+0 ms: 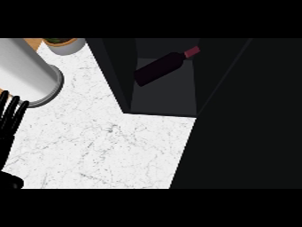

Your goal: Pick up the wine, place it into the cabinet and close the cabinet

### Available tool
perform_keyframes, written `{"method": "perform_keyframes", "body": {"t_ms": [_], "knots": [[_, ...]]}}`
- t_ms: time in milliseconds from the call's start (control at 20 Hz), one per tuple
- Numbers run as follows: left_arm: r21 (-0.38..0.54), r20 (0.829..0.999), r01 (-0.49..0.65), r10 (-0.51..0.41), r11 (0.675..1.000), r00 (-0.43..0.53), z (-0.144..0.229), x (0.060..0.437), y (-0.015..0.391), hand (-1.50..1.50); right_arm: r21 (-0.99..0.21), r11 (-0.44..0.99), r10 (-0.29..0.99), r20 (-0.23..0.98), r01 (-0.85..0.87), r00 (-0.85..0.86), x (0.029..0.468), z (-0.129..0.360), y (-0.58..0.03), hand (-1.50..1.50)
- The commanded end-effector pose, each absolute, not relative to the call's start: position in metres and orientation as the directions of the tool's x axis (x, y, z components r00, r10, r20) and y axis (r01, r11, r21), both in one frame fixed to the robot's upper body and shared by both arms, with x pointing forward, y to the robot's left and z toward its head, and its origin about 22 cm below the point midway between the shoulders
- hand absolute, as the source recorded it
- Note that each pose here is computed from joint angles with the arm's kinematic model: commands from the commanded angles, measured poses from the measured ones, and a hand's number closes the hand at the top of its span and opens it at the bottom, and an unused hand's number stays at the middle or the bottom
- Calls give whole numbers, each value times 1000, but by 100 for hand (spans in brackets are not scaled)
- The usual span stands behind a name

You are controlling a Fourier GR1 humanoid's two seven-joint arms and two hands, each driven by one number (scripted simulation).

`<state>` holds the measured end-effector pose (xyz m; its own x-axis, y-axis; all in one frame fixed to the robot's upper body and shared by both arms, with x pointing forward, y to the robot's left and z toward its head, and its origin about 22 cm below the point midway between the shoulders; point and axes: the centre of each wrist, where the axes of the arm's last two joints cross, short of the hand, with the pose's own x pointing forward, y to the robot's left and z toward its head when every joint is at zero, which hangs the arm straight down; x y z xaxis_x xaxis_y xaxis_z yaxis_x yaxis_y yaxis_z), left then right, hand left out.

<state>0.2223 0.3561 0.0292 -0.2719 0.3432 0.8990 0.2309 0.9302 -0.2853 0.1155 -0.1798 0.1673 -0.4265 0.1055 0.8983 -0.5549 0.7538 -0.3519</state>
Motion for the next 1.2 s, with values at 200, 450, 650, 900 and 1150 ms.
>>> {"method": "perform_keyframes", "body": {"t_ms": [200,450,650,900,1150], "knots": [[-292,899,262,357,920,-253,35,230,357,-150,-177,684,-90,942,-708,-323,128,184,-126,150],[-273,911,235,329,933,-248,29,217,387,-150,-170,706,-71,949,-687,-308,167,206,-68,150],[-285,907,203,332,937,-258,27,226,384,-150,-187,724,-55,944,-664,-326,196,224,-15,150],[-300,903,206,347,931,-253,30,220,399,-150,-152,757,-50,956,-635,-289,239,239,10,150],[-286,901,181,329,941,-284,31,227,412,-150,-72,761,-96,970,-644,-222,280,228,6,150]]}}
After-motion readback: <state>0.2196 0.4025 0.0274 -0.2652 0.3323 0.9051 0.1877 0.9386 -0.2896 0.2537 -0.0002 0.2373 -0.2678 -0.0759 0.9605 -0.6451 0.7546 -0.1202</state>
